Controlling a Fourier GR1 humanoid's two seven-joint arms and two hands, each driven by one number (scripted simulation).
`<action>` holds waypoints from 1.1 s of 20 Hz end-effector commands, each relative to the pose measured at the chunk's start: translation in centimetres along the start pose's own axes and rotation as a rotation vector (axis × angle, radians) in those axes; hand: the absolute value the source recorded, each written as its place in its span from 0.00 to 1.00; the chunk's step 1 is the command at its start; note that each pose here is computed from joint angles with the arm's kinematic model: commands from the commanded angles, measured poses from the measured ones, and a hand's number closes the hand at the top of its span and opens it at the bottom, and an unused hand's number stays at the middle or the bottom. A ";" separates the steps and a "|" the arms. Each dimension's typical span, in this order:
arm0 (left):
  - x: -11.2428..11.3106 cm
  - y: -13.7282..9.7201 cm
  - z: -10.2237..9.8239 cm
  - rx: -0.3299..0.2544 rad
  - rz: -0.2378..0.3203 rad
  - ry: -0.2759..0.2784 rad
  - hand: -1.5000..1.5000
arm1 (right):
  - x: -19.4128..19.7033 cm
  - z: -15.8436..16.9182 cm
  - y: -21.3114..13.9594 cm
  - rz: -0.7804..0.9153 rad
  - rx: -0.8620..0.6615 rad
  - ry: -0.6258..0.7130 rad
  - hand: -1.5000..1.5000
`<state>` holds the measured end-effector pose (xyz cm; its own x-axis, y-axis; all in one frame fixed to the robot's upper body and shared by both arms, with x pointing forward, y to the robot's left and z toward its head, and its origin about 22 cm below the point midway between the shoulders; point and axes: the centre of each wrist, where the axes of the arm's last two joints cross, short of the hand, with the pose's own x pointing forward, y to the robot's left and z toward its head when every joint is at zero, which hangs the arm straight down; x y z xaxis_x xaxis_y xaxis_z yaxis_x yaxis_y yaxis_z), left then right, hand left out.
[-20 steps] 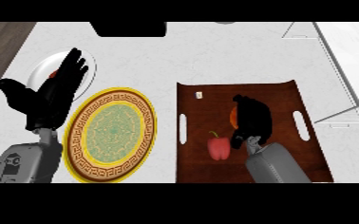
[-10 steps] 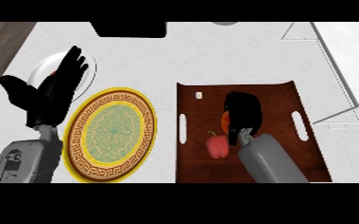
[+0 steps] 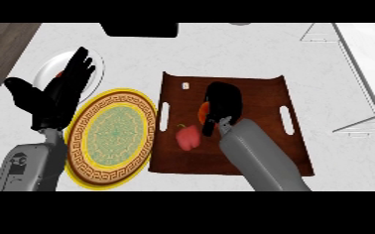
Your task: Pick the tomato from the tray and place it in the tiered shelf
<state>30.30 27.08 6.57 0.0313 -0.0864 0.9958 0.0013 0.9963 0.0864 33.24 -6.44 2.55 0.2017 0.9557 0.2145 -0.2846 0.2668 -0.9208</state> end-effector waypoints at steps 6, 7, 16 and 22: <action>-0.5 1.3 -0.2 0.035 0.000 0.018 0.50 | 3.8 3.8 -7.2 -0.430 -0.329 -0.135 1.00; 0.7 0.7 0.2 0.028 -0.003 0.028 0.50 | 4.8 4.3 -8.5 -0.435 -0.385 -0.132 1.00; -1.1 2.1 0.6 0.028 -0.011 0.024 0.50 | 3.5 7.8 -19.0 -0.539 -0.641 -0.056 1.00; -0.8 1.7 1.1 0.028 0.007 0.022 0.50 | 0.3 9.3 -23.5 -0.469 -0.754 0.067 1.00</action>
<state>29.61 28.46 6.04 0.0503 -0.0880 0.9949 -0.0274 0.9956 0.0894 32.44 -9.56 23.42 0.1006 0.7611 0.6407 0.4731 0.5299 -0.7038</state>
